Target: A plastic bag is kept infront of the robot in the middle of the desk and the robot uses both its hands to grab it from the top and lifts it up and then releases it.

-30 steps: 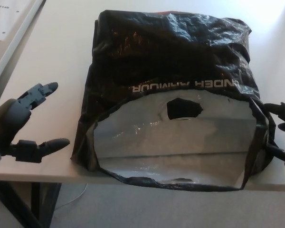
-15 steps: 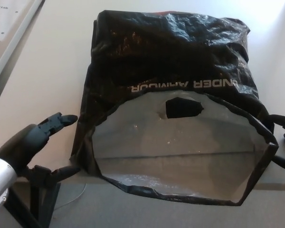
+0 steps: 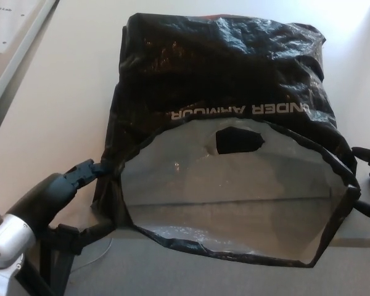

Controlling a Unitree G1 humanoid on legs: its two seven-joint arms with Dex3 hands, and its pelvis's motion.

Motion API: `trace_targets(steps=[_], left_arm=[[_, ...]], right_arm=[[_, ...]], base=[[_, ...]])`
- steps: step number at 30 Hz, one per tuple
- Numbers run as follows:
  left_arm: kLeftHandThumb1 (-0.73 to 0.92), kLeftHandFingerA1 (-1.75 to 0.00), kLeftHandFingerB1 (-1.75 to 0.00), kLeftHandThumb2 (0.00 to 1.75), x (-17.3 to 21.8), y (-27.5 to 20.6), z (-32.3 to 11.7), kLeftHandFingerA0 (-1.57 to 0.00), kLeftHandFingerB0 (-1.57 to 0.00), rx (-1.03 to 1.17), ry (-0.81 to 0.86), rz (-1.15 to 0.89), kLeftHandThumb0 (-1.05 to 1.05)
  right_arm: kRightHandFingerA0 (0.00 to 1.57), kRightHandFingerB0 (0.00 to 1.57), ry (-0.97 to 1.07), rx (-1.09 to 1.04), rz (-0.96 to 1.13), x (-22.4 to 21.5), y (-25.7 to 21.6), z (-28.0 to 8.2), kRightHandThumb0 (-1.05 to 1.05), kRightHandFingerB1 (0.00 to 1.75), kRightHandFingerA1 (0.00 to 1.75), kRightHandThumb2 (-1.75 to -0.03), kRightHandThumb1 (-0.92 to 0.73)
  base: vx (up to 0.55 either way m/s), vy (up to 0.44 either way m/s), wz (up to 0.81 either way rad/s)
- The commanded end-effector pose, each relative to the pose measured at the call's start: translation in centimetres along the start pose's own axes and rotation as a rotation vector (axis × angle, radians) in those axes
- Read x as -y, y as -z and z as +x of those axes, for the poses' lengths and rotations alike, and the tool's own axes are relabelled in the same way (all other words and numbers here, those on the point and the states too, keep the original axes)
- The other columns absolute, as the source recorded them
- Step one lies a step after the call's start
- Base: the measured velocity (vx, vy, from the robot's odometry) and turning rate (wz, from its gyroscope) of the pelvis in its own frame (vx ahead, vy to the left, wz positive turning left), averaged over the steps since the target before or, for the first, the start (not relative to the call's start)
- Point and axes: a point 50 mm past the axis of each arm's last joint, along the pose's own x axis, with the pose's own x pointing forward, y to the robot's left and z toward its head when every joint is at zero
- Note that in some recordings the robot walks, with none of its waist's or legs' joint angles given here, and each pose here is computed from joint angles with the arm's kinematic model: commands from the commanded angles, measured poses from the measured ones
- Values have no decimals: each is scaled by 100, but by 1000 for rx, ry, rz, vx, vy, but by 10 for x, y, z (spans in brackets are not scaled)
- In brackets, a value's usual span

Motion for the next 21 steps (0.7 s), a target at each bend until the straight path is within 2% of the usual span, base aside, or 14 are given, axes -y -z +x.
trace_targets(steps=[1, 2, 3, 4, 9, 10, 11, 13, 14, 15, 16, 18, 19, 21], left_arm=[[49, -30, -30, 89, 7, -2, 2, -3, -12, 24, 20, -28, -84], [60, -31, -25, 59, 9, -3, 2, -4, -13, 24, 22, -35, -83], [60, -31, -25, 59, 10, -4, 3, -4, -13, 25, 23, -33, -83], [49, -30, -26, 73, 11, -4, 3, -5, -12, 25, 24, -32, -87], [63, -32, -24, 60, 16, -8, 7, -4, -12, 34, 30, -23, -89], [48, -32, -29, 93, 17, -9, 8, -1, -10, 31, 27, -31, -82], [65, -32, -25, 60, 18, -10, 10, -5, -13, 30, 25, -37, -89], [65, -32, -25, 60, 18, -11, 12, -6, -13, 33, 24, -39, -90], [52, -32, -26, 78, 19, -12, 13, -7, -13, 32, 23, -37, -95], [50, -34, -30, 92, 20, -13, 14, -5, -10, 32, 22, -48, -85], [50, -34, -30, 92, 21, -14, 16, -5, -10, 33, 21, -65, -85], [63, -31, -25, 61, 23, -15, 17, -4, -14, 32, 19, -78, -89], [51, -29, -30, 93, 24, -16, 19, -2, -13, 34, 19, -89, -86], [53, -30, -31, 91, 24, -17, 20, -4, -13, 43, 6, -104, -88]], right_arm=[[25, 7, 4, -19, -7, 1, 4, -2, -57, 27, 37, -60, -70], [25, 5, 3, -18, -3, 0, 4, -2, -57, 27, 37, -60, -70], [25, 5, 3, -15, 6, 0, 3, -2, -57, 27, 37, -60, -70], [24, 5, 3, -15, 8, 0, 4, -2, -57, 28, 37, -61, -70], [25, 7, 7, -9, 22, -3, 2, -2, -56, 27, 37, -60, -70], [25, 6, 6, 1, 29, -4, 1, -2, -57, 27, 38, -60, -70], [18, 2, 8, 2, 36, -5, -2, 0, -59, 32, 49, -85, -53], [18, 2, 7, 2, 37, -6, -3, 0, -59, 32, 49, -84, -53], [25, 6, 6, 0, 42, -7, -3, 0, -54, 28, 37, -60, -69], [26, 8, 6, 3, 47, -9, -4, 0, -55, 28, 38, -60, -68], [26, 8, 8, 9, 51, -10, -6, 0, -55, 28, 38, -60, -68], [27, 8, 7, 18, 45, -12, -7, 0, -54, 28, 39, -60, -68], [25, 9, 3, 18, 45, -13, -9, 1, -53, 24, 39, -62, -67], [25, 7, -1, 27, 51, -16, -11, 2, -54, 28, 38, -60, -69]], base=[[0, 0, 0], [0, 0, 0], [0, 0, 0], [0, 0, 0], [0, 0, 0], [0, 0, 0], [0, 0, 0], [0, 0, 0], [0, 0, 0], [0, 0, 0], [0, 0, 0], [0, 0, 0], [0, 0, 0], [0, 0, 0]])
